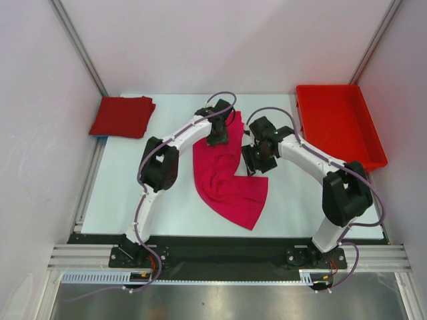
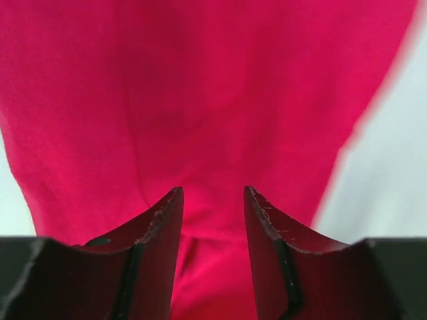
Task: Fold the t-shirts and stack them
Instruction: Fold the tshirt
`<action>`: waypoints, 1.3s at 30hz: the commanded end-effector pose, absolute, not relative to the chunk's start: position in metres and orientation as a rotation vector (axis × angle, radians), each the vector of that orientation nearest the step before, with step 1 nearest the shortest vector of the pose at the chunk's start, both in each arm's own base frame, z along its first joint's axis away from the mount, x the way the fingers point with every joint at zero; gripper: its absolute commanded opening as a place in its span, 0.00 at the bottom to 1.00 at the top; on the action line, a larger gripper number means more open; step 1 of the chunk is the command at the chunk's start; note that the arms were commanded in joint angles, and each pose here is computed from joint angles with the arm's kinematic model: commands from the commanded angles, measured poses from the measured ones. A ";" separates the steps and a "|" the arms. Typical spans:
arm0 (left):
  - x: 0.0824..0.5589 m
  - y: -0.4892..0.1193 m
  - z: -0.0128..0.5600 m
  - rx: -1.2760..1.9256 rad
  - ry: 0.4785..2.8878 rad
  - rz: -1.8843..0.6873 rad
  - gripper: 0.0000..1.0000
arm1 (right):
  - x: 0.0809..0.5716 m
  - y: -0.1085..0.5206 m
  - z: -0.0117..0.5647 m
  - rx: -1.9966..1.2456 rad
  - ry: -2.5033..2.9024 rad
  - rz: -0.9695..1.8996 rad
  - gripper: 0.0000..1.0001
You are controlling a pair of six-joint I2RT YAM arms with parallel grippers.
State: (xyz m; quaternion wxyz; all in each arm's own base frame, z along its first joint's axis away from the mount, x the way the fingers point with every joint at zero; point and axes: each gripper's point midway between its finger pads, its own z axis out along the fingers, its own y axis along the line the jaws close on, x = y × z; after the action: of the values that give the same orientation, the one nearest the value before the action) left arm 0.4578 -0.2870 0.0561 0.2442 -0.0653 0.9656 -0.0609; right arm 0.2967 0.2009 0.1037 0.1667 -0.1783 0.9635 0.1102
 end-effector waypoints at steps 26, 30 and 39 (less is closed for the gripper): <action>0.532 -0.306 -0.002 -0.496 2.607 -0.878 0.48 | 0.185 0.144 -0.004 -0.041 3.017 -0.057 0.65; 0.549 -0.312 -0.003 -0.512 2.566 -0.998 0.49 | 0.142 0.168 0.002 -0.047 3.061 0.049 0.66; 0.571 -0.320 0.068 -0.291 2.438 -1.168 0.53 | 0.142 0.246 0.079 -0.062 2.947 0.567 0.70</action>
State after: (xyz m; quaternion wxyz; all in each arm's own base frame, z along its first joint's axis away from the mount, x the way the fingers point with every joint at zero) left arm 0.5653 -0.3250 0.0382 0.1737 -0.1454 0.8806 -0.4162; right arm 0.1257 0.2241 0.0346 0.0447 -0.0436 0.9905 0.1222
